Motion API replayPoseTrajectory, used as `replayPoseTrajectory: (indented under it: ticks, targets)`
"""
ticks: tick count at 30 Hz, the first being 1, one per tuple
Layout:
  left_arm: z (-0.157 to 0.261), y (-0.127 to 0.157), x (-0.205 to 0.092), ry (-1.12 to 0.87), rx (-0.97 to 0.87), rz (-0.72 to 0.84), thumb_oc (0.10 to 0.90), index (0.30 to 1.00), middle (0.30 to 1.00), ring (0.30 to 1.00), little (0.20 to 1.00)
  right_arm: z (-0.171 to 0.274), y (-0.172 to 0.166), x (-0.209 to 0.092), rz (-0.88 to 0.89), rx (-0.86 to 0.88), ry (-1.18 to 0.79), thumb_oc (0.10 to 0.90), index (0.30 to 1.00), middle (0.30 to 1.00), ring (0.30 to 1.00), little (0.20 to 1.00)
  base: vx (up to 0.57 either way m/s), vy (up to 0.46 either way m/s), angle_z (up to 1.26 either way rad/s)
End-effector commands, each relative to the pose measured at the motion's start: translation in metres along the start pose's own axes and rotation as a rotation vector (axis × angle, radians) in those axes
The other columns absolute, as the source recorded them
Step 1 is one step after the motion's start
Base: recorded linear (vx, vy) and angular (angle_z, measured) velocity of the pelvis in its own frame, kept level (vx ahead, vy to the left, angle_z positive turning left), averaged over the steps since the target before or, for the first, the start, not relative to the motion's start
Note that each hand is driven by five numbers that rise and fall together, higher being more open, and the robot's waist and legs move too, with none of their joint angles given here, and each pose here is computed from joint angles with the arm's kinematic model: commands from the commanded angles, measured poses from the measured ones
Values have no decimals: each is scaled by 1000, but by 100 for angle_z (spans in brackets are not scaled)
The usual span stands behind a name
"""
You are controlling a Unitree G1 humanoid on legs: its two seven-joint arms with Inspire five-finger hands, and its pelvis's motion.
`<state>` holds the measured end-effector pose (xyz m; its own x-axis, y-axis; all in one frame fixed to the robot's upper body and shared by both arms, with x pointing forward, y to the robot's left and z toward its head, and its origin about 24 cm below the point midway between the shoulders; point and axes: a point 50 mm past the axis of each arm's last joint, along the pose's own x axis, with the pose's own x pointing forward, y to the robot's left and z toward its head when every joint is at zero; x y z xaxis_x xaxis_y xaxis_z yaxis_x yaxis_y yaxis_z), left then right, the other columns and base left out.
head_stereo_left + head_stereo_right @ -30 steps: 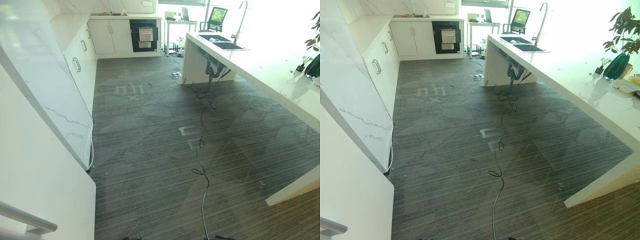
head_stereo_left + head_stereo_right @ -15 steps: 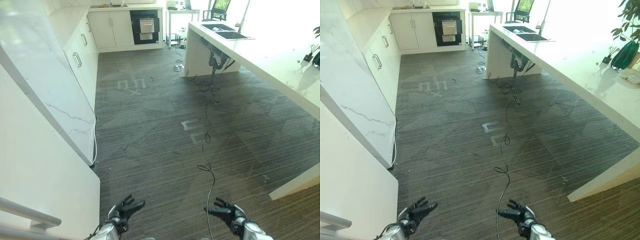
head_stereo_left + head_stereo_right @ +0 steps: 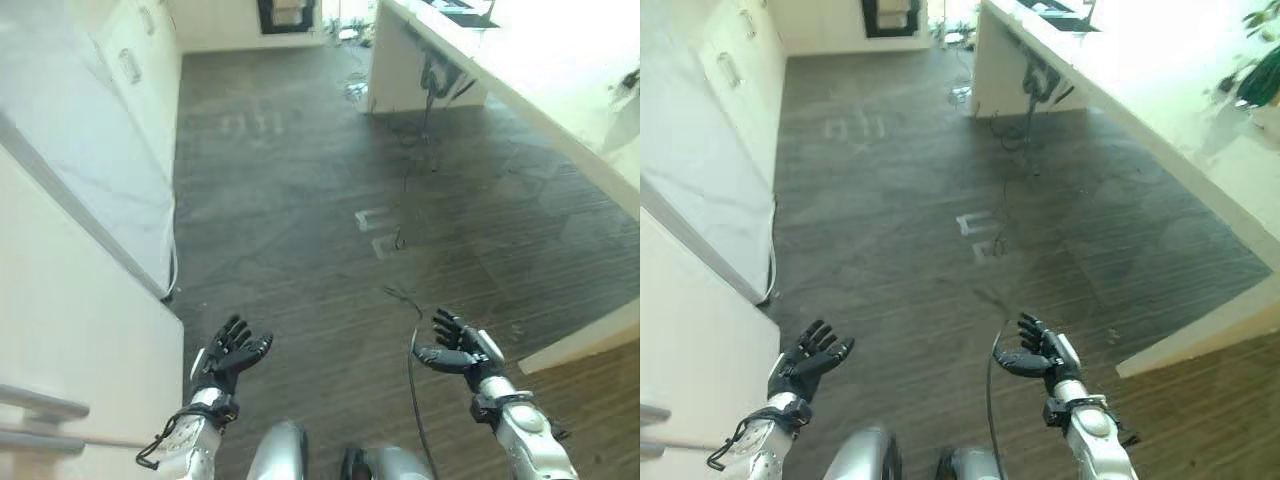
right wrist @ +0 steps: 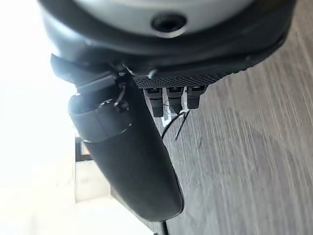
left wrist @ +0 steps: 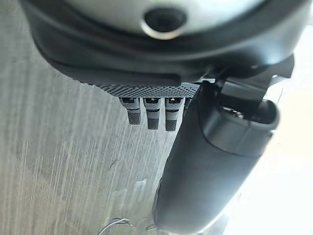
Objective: Place the dishes in the dishwasher.
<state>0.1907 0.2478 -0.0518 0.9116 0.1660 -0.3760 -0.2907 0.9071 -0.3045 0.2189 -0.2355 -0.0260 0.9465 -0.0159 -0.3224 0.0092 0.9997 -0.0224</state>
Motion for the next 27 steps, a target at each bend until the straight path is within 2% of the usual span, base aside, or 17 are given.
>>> replayPoseTrajectory:
  ticks: [1, 4, 9, 12, 16, 20, 25, 27]
  targets:
    - [46, -20, 7, -228, 1, -116, 800, 900, 900, 900, 900, 55, -12, 7, -7, -165, -219, 800, 900, 900, 900, 900, 296, 145, 0]
    - [52, -18, -4, -258, 60, -149, 800, 900, 900, 900, 900, 60, -29, -8, -28, -243, -244, 800, 900, 900, 900, 900, 473, 193, 31]
    - [67, -11, -5, -297, 113, -133, 800, 900, 900, 900, 900, 77, -41, -13, -76, -510, -283, 800, 900, 900, 900, 900, 392, 202, -45]
    - [84, -14, -4, -292, 171, -187, 800, 900, 900, 900, 900, 86, -56, -17, -190, -632, -258, 800, 900, 900, 900, 900, 481, 248, -37]
    - [87, -18, -2, -271, 232, -242, 800, 900, 900, 900, 900, 92, -59, -17, -259, -568, -274, 800, 900, 900, 900, 900, 313, 244, 0]
    - [87, -26, 2, -270, 241, -247, 800, 900, 900, 900, 900, 92, -40, -4, -238, -466, -316, 800, 900, 900, 900, 900, 303, 122, 6]
    - [92, -29, -1, -283, 241, -289, 800, 900, 900, 900, 900, 86, -41, -18, -190, -165, -366, 800, 900, 900, 900, 900, 364, -166, 35]
    - [90, -32, -3, -288, 239, -300, 800, 900, 900, 900, 900, 80, -39, -24, -160, -98, -375, 800, 900, 900, 900, 900, 428, -150, 51]
